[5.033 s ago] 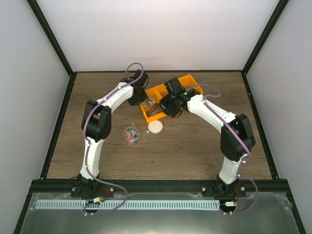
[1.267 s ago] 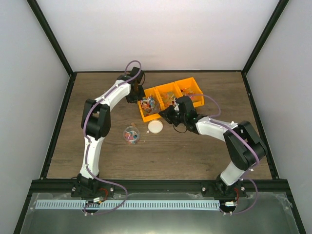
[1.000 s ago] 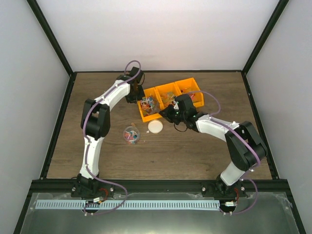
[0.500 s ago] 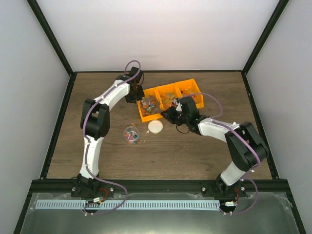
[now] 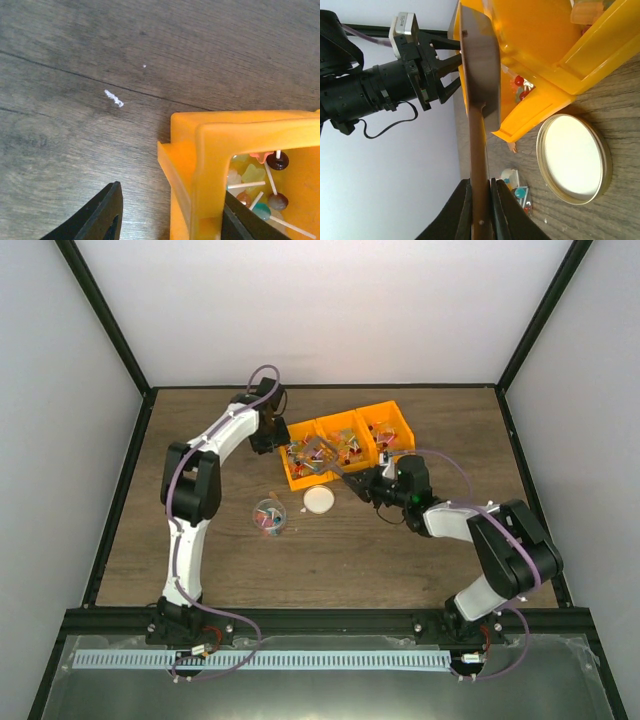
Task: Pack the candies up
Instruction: Scoop the fake candies from the storage box, then place the fake candies in the packing bottle.
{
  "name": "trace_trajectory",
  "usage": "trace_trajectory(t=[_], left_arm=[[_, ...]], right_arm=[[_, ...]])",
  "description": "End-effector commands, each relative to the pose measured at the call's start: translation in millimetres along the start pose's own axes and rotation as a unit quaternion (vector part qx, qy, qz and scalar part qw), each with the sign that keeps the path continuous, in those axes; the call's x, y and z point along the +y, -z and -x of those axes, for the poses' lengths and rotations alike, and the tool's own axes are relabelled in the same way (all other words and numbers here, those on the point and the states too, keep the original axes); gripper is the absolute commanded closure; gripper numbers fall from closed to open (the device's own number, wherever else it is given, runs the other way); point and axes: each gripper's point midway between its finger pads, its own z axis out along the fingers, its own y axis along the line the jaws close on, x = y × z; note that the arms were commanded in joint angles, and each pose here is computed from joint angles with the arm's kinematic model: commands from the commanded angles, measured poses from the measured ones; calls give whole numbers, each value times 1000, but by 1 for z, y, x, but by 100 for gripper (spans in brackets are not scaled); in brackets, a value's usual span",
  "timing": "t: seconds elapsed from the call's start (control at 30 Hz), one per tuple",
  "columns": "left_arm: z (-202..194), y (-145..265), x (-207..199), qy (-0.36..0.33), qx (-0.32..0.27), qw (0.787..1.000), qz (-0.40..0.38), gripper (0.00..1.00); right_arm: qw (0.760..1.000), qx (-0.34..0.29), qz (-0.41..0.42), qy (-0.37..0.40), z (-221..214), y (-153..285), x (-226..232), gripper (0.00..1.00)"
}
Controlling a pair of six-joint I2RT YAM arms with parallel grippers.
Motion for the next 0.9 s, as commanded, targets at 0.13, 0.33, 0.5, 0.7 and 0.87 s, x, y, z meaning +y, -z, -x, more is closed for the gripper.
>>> trace_trajectory(t=[0.13, 0.33, 0.5, 0.7, 0.87], left_arm=[[9, 29, 8, 3, -14, 1000, -4, 47], [16, 42, 10, 1, -29, 1000, -7, 45], [24, 54, 19, 10, -48, 999, -6, 44], [26, 57, 37, 26, -52, 998, -4, 44], [23, 52, 54, 35, -47, 998, 5, 44]], right_arm=[[1000, -10, 4, -29, 4, 13, 11, 99], [1000, -5, 7, 5, -1, 23, 23, 99], [999, 29, 10, 32, -21, 28, 24, 99], [993, 83, 33, 75, -60, 25, 35, 99], [986, 120, 53, 105, -85, 22, 44, 99]])
